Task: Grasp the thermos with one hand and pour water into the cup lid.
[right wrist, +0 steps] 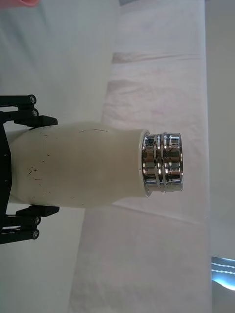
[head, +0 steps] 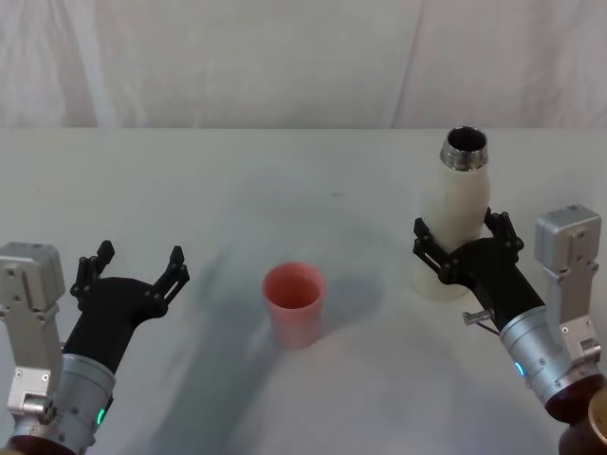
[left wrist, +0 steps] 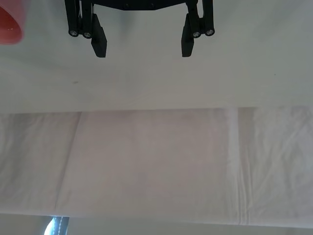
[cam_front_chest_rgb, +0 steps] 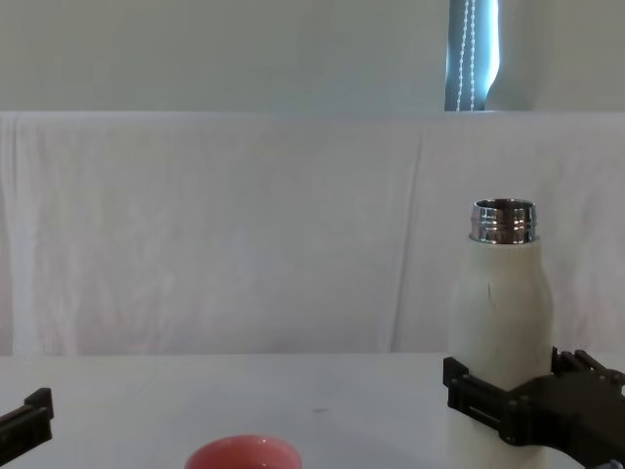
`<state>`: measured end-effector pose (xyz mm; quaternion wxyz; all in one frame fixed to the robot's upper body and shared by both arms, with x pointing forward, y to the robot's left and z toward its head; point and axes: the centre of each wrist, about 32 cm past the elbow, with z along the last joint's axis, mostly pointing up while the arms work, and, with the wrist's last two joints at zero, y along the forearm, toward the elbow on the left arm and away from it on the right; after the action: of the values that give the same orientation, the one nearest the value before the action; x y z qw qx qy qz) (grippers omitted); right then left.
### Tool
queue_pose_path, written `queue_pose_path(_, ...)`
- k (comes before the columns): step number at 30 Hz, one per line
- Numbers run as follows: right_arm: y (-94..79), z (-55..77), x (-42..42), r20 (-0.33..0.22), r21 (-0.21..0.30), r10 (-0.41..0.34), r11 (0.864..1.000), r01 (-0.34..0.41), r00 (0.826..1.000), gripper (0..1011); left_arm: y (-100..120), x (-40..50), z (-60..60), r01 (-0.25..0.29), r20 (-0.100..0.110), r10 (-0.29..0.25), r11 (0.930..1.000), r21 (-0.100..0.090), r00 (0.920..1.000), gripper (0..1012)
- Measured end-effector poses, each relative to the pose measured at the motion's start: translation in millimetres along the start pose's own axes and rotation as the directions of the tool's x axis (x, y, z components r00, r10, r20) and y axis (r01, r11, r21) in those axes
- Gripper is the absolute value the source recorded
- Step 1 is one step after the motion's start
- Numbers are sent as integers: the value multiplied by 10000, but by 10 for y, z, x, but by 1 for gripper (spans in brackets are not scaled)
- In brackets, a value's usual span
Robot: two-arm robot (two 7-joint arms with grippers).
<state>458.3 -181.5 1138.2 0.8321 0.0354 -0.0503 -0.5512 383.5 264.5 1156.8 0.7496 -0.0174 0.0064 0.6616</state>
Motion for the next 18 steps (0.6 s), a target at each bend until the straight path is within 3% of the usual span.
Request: queue_pose_path(18,109,-5,43,-203,57,-69,10000,71,9998,955,0,0,0,0,0,0,10000,0,10000,1001)
